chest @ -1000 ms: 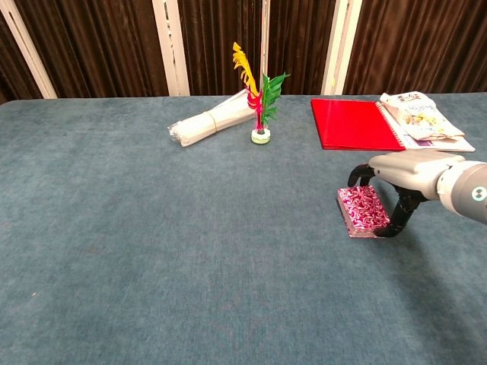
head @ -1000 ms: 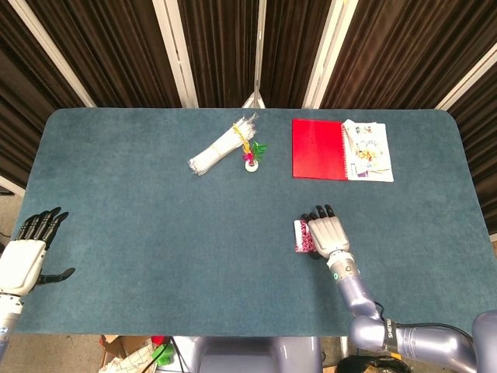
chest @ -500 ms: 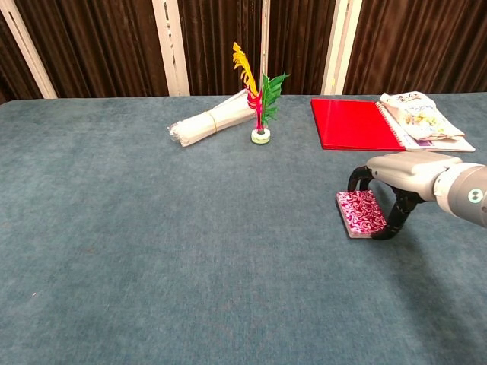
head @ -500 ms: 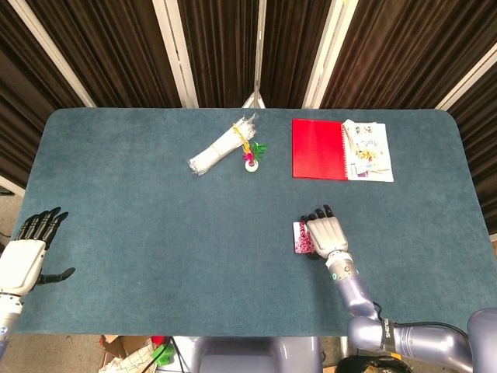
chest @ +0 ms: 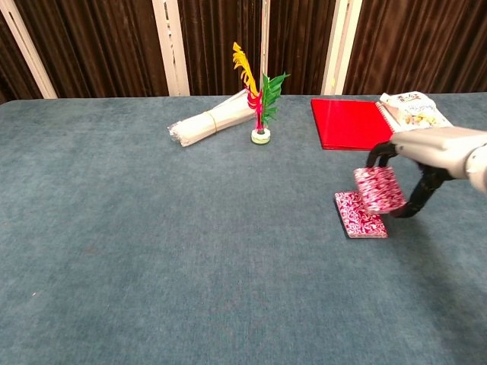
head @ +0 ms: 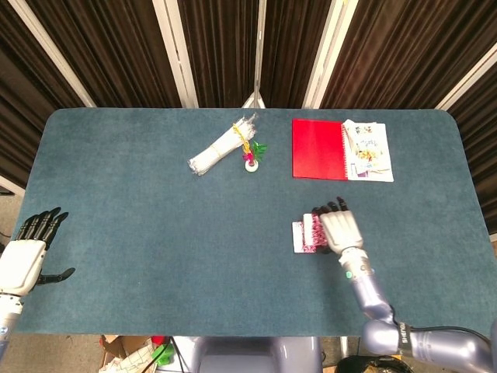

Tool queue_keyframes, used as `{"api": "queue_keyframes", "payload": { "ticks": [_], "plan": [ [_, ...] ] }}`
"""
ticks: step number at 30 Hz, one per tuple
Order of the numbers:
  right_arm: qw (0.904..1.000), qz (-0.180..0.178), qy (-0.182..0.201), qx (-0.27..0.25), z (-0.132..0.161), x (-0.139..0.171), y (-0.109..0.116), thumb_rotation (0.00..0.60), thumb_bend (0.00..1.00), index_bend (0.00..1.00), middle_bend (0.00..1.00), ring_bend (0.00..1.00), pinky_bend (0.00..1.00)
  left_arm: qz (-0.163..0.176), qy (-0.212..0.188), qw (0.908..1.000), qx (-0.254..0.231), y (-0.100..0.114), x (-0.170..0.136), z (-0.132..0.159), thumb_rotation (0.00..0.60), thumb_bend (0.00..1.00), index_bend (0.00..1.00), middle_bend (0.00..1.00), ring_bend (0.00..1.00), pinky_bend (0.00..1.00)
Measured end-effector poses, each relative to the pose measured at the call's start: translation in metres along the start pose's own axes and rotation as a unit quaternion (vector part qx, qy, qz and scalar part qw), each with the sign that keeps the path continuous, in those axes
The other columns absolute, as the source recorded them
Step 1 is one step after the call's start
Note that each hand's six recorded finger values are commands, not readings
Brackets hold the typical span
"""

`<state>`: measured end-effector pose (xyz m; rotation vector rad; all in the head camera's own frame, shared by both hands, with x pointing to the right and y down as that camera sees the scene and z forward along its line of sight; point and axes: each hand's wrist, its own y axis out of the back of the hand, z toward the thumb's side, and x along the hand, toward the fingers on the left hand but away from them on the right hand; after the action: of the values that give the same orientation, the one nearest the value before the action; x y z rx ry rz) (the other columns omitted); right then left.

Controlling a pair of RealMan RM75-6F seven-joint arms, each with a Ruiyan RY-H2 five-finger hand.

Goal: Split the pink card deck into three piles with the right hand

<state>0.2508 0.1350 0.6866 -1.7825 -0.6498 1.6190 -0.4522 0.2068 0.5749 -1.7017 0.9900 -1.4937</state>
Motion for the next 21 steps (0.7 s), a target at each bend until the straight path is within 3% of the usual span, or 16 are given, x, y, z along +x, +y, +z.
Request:
{"api": "queue_keyframes", "payload": {
  "ticks": [11,14,21],
  "plan": [
    [0.9987,0.023,-0.042,-0.014,-0.046,0.003,-0.015,0.600,0.24,0.43,0.39,0.16,0.00,-0.001,0.003,1.0000,0.006,-0.002,0.000,0.001,0.600,0.00,0.00,0.00,0.00,0.00],
    [0.9981,0.032,-0.051,-0.013,-0.054,0.002,-0.021,0.600,0.24,0.33,0.35,0.12,0.00,-0.001,0.004,1.0000,0.007,-0.002,0.000,0.001,0.600,0.00,0.00,0.00,0.00,0.00],
    [0.9971,0.047,-0.060,0.000,-0.061,0.001,-0.031,0.600,0.24,0.02,0.07,0.00,0.00,-0.003,0.008,0.9999,0.010,-0.002,0.000,0.000,0.600,0.00,0.00,0.00,0.00,0.00]
  ]
}}
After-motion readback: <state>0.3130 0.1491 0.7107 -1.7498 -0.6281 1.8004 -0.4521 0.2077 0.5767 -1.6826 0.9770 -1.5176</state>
